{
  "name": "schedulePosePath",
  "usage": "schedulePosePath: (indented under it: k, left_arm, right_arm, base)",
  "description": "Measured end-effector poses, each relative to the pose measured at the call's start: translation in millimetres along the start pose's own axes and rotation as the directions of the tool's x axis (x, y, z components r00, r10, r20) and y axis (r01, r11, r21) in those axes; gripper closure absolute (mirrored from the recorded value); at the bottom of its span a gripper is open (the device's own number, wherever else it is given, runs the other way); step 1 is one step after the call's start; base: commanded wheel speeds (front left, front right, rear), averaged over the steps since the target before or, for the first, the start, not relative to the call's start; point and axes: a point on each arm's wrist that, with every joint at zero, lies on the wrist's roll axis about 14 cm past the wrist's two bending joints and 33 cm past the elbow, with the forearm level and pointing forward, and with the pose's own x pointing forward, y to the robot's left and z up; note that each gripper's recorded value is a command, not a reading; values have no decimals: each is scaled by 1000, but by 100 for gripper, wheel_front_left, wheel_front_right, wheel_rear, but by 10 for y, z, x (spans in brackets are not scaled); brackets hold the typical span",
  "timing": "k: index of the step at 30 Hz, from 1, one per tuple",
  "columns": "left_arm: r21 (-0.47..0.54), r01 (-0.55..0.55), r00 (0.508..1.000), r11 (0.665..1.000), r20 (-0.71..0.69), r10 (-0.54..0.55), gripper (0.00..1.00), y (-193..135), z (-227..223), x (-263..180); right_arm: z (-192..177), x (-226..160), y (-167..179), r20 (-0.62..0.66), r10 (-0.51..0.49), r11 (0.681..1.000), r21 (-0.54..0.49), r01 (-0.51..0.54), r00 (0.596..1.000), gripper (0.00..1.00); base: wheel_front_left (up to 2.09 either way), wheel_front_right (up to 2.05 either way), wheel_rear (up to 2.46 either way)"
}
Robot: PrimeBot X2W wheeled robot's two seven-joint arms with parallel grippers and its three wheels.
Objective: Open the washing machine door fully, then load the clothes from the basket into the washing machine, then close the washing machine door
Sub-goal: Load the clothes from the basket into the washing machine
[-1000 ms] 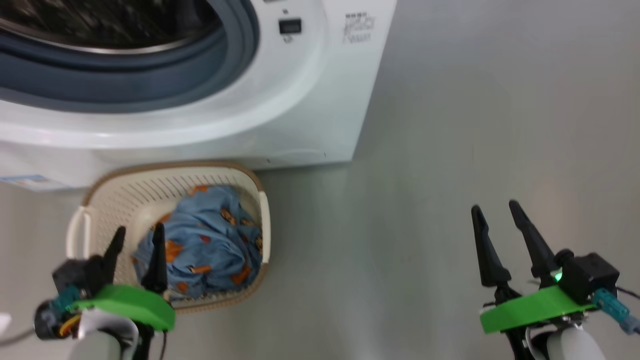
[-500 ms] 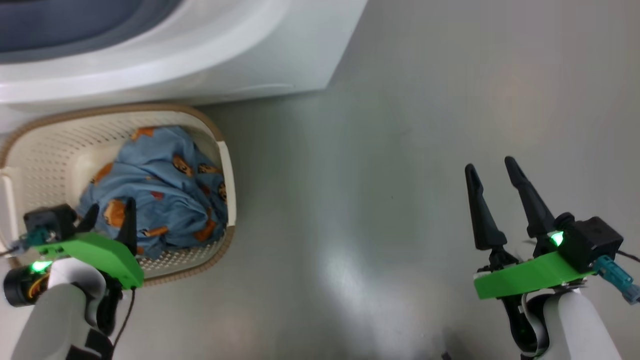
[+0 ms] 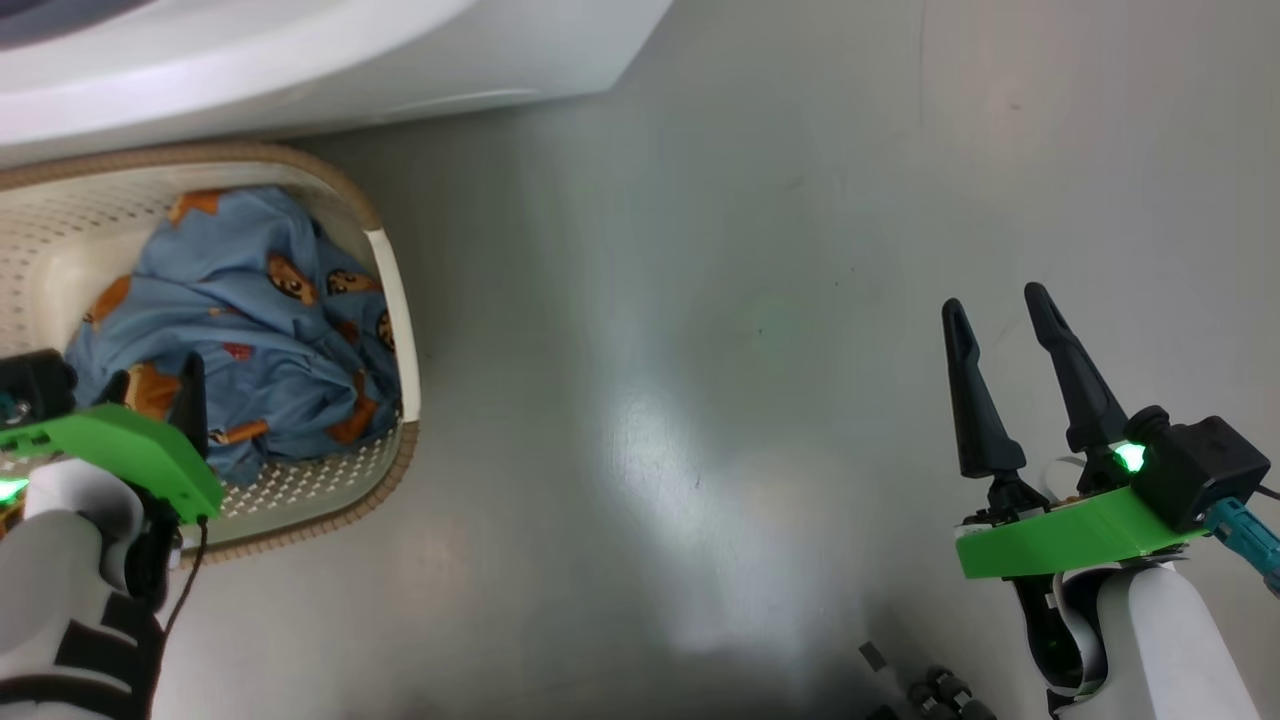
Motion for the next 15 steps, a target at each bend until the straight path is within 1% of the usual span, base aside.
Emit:
schedulePosePath:
  k: [6,10,15]
  left_arm:
    - [1,-6,1000,1000,-31,6,0,23,-52,156]
    - [21,-9,998,1000,-56,10,0,67,-96,243]
    - [43,0,991,999,-134,6,0,86,-267,334]
  right_arm:
    - [-127,29,-17,-25,1,1000,-23,-1,1000,0]
    - [-184,75,-20,-33,2,1000,-25,-3,999,0]
    - [-306,124,-12,-56,8,1000,-26,-10,998,0]
  base:
    - [0,0,0]
    - [0,0,0]
    - [0,0,0]
